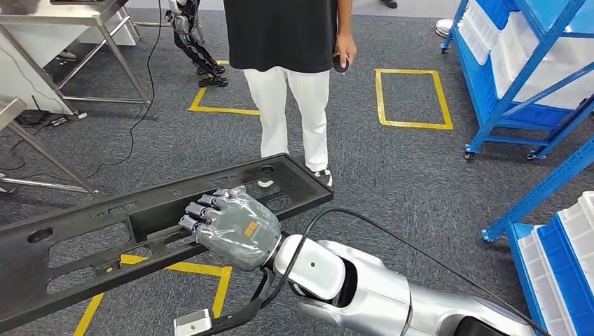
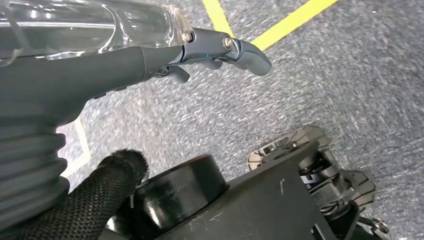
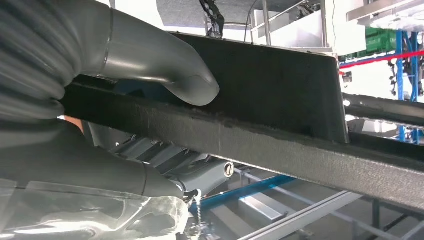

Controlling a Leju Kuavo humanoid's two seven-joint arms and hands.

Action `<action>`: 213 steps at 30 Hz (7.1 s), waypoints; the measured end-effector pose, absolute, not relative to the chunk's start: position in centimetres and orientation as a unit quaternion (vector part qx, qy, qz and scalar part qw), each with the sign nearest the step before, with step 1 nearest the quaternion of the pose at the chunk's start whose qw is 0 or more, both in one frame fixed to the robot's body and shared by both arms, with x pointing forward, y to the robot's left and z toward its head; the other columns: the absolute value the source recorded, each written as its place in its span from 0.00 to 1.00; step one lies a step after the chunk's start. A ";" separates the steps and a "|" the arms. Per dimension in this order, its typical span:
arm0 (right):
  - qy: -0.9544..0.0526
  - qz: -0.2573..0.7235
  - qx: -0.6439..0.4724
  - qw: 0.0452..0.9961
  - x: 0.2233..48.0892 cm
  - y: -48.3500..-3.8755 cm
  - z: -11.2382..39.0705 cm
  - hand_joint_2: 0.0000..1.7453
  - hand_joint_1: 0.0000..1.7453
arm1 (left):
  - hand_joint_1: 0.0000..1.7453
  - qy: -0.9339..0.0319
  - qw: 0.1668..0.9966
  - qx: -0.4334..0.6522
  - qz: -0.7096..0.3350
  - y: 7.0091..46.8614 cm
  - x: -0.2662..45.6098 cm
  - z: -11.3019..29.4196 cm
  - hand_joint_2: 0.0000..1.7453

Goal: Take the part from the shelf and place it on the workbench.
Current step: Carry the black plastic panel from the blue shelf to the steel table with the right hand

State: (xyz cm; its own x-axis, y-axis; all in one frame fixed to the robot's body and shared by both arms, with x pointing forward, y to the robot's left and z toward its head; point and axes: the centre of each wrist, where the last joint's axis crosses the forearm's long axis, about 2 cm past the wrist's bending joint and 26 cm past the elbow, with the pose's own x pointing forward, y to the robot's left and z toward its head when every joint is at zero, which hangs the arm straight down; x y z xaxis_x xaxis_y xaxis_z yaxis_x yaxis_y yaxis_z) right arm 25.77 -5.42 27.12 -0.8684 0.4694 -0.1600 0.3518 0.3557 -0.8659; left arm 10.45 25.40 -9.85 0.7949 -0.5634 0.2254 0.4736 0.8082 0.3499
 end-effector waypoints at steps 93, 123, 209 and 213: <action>-0.822 0.522 -0.213 0.084 26.1 -5.0 26.5 1.00 1.00 | 0.00 -0.124 0.949 0.138 -0.253 25.4 10.0 -10.0 1.00; -0.822 0.520 -0.214 0.086 26.2 -4.9 26.4 1.00 1.00 | 0.00 -0.136 0.945 0.137 -0.264 25.6 9.8 -10.0 1.00; -0.818 0.522 -0.222 0.094 26.4 -5.1 26.0 1.00 1.00 | 0.00 -0.138 0.940 0.136 -0.281 25.6 9.4 -10.1 1.00; -0.818 0.522 -0.221 0.095 26.4 -5.0 25.9 1.00 1.00 | 0.00 -0.138 0.940 0.137 -0.282 25.6 9.5 -10.1 1.00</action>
